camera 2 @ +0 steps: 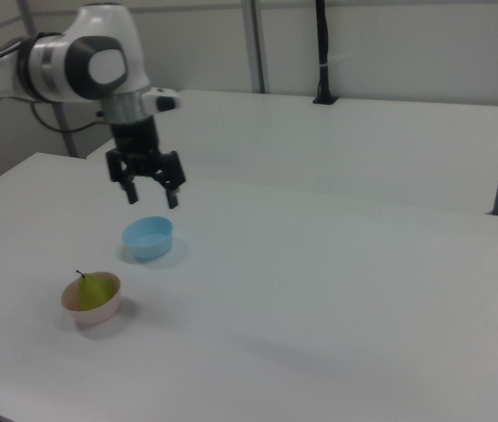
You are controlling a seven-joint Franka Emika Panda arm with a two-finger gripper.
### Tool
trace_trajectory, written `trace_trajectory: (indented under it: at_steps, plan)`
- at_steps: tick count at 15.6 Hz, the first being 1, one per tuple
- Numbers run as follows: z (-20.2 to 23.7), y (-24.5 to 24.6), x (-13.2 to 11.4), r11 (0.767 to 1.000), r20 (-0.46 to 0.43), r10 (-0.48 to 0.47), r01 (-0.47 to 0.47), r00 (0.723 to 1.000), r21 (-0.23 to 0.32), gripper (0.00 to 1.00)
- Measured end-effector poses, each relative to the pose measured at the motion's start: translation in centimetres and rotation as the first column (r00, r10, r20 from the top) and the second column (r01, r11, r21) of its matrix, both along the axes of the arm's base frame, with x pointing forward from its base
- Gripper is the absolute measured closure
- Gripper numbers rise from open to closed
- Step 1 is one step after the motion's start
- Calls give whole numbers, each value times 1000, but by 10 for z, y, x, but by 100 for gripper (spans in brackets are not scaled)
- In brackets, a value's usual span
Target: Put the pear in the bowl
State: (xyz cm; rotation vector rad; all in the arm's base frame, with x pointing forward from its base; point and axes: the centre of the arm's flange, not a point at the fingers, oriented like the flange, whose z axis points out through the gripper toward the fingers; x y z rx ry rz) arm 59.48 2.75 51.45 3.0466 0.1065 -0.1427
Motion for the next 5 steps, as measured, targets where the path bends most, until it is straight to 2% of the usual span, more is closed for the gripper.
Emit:
trace_trajectory:
  at_steps: [5]
  plan:
    - [26,-55,-3,996,48,-90,89,995,11,0]
